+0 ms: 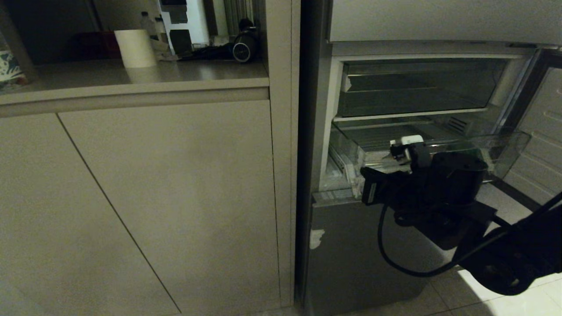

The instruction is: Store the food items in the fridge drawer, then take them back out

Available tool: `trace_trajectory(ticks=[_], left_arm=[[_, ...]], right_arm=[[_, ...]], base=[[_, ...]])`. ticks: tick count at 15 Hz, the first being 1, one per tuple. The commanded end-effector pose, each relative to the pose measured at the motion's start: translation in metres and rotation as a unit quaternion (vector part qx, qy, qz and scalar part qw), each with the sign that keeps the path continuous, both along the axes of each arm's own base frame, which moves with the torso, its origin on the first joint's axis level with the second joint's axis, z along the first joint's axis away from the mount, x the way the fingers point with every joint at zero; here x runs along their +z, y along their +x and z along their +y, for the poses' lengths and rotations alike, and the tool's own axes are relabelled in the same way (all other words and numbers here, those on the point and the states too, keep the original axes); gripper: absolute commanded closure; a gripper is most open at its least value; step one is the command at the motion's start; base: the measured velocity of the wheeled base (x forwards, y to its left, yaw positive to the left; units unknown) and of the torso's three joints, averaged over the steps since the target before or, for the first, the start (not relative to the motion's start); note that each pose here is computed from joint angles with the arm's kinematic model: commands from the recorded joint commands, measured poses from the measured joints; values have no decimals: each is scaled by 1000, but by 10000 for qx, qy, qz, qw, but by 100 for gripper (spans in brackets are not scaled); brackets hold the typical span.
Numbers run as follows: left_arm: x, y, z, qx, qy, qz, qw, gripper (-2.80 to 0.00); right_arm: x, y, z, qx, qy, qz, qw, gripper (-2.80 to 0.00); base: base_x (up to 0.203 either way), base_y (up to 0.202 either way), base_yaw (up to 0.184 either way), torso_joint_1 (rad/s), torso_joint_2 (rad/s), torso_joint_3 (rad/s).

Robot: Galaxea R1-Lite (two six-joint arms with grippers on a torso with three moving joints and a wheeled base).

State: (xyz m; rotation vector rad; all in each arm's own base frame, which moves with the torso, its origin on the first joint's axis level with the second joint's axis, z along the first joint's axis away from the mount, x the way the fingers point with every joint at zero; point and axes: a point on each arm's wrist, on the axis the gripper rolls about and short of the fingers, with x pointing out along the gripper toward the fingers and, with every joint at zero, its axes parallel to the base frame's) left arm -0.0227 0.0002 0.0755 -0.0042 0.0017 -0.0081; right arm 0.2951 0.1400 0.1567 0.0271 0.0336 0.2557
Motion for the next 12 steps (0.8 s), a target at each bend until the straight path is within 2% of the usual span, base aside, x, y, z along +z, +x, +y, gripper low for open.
trace_trajectory(ticks=[1,7,10,12], left_arm=[[0,0,0,2,-2,7,10000,0],[0,0,0,2,-2,7,10000,0],[0,0,0,2,-2,7,10000,0],[0,0,0,2,-2,7,10000,0]], right_arm=[[11,-25,-7,12,72,-101,9999,-280],[12,-63,-25,24,119,-19,9999,-280],[31,-80,-36,-97,239,-272,9993,-280],[43,-85,-44,-244,179,-180,9994,-280]], base=[[0,0,0,0,0,0],[0,0,0,0,0,0],[0,0,0,0,0,0],[0,0,0,0,0,0]])
